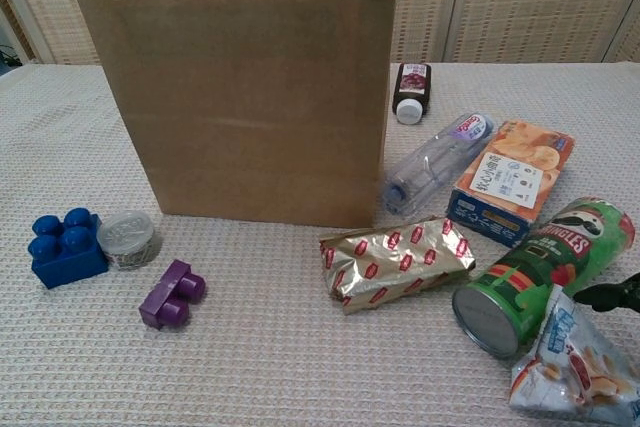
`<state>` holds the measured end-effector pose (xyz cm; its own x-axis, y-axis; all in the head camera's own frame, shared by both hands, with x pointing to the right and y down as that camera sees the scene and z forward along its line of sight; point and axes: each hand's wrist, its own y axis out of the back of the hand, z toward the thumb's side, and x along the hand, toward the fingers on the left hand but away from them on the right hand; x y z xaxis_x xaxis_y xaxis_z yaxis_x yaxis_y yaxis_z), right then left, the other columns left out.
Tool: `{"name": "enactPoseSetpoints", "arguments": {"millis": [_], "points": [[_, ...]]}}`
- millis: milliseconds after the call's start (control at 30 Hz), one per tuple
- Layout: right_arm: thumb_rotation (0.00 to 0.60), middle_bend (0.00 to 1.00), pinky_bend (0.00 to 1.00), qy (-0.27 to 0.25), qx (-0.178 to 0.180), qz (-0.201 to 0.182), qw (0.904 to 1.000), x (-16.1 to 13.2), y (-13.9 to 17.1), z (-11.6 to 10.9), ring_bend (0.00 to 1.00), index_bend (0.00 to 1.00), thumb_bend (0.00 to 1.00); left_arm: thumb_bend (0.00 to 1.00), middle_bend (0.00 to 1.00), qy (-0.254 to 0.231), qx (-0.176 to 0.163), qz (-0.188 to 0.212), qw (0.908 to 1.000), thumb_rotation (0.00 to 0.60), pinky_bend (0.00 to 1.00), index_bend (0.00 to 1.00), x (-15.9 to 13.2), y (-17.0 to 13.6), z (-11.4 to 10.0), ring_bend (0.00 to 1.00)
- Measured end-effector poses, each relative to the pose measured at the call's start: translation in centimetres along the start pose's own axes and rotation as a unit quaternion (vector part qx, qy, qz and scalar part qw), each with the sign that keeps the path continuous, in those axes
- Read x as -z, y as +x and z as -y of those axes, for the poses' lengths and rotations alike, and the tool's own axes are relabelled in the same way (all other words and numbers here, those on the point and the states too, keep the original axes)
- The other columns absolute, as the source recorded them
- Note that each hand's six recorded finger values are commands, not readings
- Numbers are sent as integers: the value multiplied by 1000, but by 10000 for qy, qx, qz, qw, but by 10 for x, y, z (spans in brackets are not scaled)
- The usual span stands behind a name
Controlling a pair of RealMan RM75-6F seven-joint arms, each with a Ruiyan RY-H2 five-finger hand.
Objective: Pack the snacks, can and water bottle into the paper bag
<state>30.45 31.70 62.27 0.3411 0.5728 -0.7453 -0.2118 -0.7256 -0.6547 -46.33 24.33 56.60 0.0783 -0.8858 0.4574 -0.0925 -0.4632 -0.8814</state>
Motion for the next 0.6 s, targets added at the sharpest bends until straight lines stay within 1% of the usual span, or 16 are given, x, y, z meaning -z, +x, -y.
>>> {"name": "enactPoseSetpoints", "arguments": {"millis": [100, 200, 267, 300, 367, 467, 600], "points": [[600, 182, 344, 57, -53, 4, 10000, -3, -4, 3, 124, 202, 64, 329, 0, -2, 3, 1, 10000, 600, 0, 13, 0, 0, 0, 0], [600, 310, 498, 118, -104, -6, 9999, -7, -9, 5, 286, 353, 179, 329, 0, -10, 5, 3, 10000, 600, 0, 13, 0, 0, 0, 0], [600, 415, 604, 157, -116, -16, 9998, -10, -11, 6, 422, 479, 269, 329, 0, -12, 8, 5, 10000, 600, 0, 13, 0, 0, 0, 0], [600, 463, 645, 171, -116, -16, 9998, -11, -12, 7, 482, 536, 307, 329, 0, -13, 9, 6, 10000, 600, 0, 13, 0, 0, 0, 0], [600, 523, 681, 186, -100, -5, 9998, -12, -12, 7, 547, 611, 355, 329, 0, -16, 11, 9, 10000, 600, 0, 14, 0, 0, 0, 0], [600, 563, 687, 158, -41, 29, 9999, -10, -9, 3, 572, 685, 395, 329, 0, -18, 11, 9, 10000, 600, 0, 14, 0, 0, 0, 0], [600, 572, 687, 72, 117, 96, 9999, -4, -4, -8, 577, 703, 398, 329, 0, -14, 11, 8, 10000, 600, 0, 14, 0, 0, 0, 0]]}}
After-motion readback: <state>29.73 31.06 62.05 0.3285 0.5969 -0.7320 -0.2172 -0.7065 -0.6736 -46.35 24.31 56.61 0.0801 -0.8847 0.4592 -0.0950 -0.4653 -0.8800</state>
